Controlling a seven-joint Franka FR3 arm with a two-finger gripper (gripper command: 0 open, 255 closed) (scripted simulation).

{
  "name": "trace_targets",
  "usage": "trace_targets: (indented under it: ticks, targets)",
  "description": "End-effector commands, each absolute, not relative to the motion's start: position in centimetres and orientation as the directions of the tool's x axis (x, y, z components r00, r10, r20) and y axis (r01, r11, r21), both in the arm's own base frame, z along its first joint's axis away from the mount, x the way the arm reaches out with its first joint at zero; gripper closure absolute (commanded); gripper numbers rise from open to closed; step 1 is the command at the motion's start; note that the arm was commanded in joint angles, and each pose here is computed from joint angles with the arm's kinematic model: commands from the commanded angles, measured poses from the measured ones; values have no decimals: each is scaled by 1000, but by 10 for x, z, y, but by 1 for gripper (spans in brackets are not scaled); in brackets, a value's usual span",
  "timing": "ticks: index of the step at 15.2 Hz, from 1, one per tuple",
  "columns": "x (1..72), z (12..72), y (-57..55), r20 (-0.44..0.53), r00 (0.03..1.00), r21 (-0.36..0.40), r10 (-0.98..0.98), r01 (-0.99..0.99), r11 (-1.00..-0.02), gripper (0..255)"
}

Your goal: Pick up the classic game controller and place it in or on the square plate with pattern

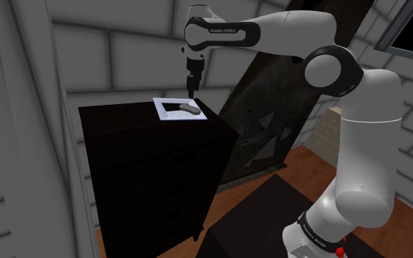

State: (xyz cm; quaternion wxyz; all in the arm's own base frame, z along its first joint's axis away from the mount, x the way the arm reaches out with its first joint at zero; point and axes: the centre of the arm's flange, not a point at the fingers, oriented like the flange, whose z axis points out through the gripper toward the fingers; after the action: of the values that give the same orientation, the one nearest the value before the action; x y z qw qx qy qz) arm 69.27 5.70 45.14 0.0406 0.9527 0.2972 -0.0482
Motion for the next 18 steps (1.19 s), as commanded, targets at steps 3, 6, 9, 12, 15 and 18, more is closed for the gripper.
trace_targets:
  ticks: [3, 6, 9, 12, 15, 18]
  targets:
    - [698, 406, 55, -105, 890, 64, 443, 451, -890, 0]
    - [697, 390, 54, -105, 890, 64, 443, 451, -890, 0]
    - [696, 375, 52, -105, 890, 64, 443, 451, -890, 0]
    - [695, 366, 51, -105, 890, 64, 443, 451, -890, 0]
    - [695, 366, 51, -105, 890, 64, 443, 451, -890, 0]
    - [695, 366, 51, -105, 890, 64, 443, 451, -890, 0]
